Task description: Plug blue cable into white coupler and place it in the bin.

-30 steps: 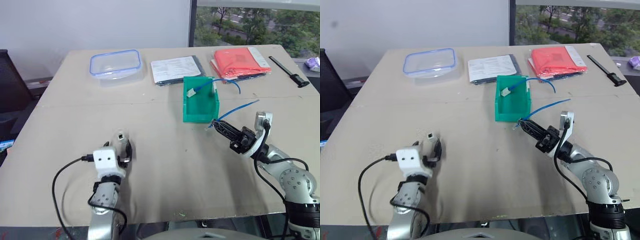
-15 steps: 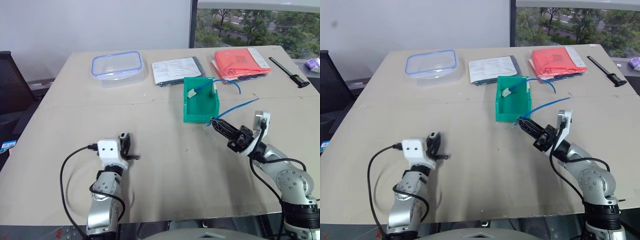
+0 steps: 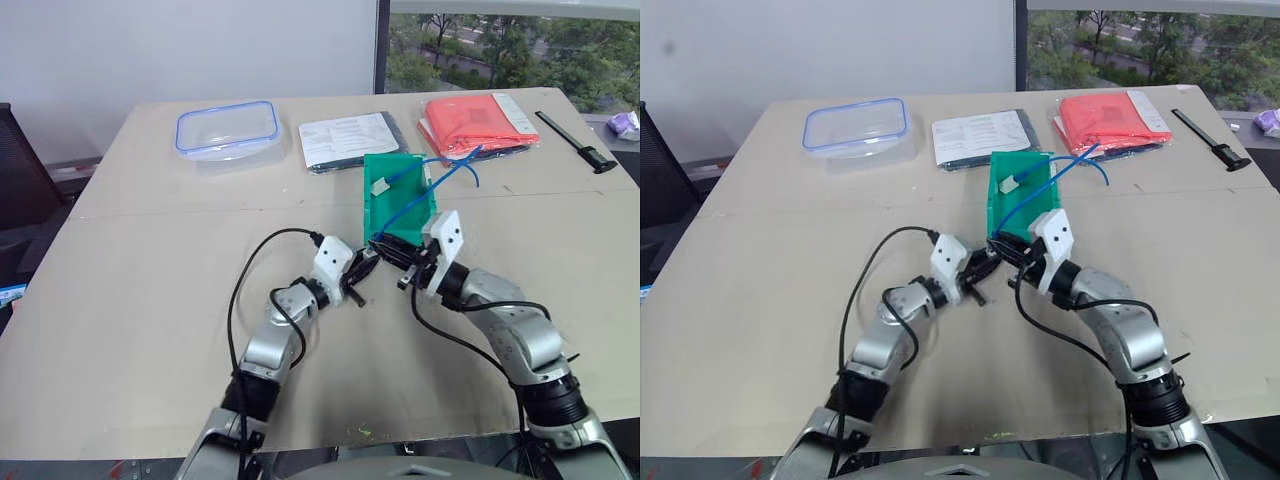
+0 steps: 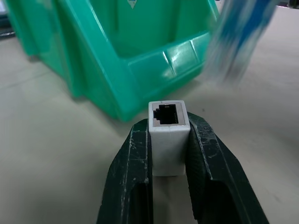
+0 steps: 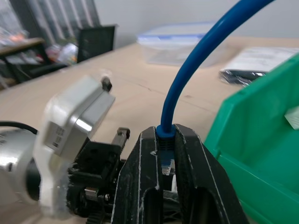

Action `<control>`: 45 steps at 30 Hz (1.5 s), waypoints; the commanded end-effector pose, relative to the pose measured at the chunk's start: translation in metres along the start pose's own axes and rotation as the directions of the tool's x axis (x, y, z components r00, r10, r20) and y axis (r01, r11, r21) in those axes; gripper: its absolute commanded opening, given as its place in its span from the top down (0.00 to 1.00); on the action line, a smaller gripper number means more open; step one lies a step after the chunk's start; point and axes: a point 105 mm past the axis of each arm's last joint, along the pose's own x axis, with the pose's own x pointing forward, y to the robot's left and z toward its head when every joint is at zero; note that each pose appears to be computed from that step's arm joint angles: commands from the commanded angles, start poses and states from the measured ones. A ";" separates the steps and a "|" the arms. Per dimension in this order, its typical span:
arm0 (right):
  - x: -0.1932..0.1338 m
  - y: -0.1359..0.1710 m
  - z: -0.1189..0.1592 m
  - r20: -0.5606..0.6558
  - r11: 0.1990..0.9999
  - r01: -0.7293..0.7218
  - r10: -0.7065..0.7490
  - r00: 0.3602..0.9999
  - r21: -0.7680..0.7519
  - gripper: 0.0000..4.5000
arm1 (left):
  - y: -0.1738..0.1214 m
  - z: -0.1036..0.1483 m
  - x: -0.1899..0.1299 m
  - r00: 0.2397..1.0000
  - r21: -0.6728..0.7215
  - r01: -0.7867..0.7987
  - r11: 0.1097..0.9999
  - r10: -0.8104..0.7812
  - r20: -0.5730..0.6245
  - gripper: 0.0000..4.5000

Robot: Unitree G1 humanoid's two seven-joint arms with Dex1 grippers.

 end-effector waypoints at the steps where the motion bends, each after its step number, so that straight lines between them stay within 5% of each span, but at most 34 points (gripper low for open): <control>1: 0.008 0.004 0.010 0.033 0.997 0.020 -0.018 0.999 -0.071 1.00 | -0.010 -0.019 0.004 0.998 -0.008 0.014 1.000 -0.014 -0.054 0.93; 19: -0.017 0.008 0.012 0.146 0.972 0.135 -0.107 0.983 -0.192 1.00 | -0.027 -0.015 0.000 0.973 0.057 -0.192 0.980 0.182 0.140 0.93; 45: -0.011 -0.005 -0.010 0.066 0.929 0.159 -0.145 0.987 -0.335 1.00 | -0.038 -0.017 -0.002 0.978 0.101 -0.167 0.981 0.152 0.144 0.93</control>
